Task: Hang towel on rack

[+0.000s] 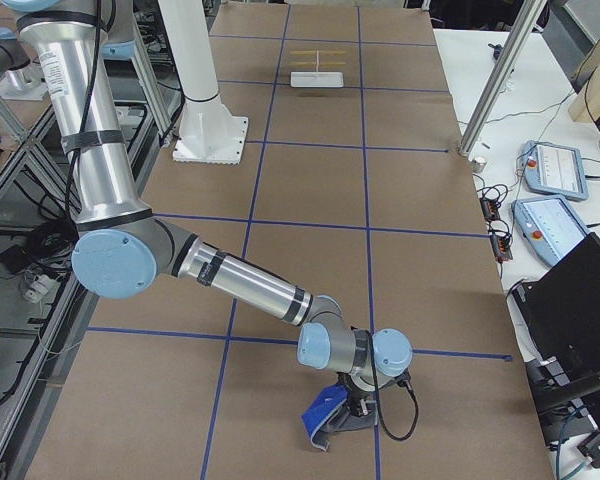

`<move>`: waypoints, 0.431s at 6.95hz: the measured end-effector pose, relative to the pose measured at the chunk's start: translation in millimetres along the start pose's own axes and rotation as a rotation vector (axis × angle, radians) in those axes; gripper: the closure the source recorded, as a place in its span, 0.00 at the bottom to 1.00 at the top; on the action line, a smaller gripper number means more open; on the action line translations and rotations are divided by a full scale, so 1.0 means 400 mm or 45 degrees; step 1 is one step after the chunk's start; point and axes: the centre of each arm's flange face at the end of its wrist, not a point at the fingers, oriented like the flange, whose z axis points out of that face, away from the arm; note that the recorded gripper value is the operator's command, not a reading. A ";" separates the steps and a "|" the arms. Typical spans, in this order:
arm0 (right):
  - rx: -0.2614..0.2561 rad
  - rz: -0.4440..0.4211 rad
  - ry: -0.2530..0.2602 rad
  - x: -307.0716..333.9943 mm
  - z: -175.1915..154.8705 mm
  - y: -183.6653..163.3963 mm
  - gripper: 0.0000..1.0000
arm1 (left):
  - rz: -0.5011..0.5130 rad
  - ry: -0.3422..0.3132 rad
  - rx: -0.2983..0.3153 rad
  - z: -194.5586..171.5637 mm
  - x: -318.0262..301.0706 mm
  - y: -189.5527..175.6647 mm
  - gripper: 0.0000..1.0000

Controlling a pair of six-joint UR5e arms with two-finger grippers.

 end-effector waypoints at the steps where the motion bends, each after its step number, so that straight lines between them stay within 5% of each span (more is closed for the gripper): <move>1: -0.004 -0.008 0.001 0.000 0.003 0.000 1.00 | -0.032 0.000 0.006 -0.004 0.003 -0.003 0.02; 3: 0.015 -0.037 0.009 -0.007 -0.027 -0.038 1.00 | -0.051 -0.001 0.013 -0.006 0.005 -0.005 0.02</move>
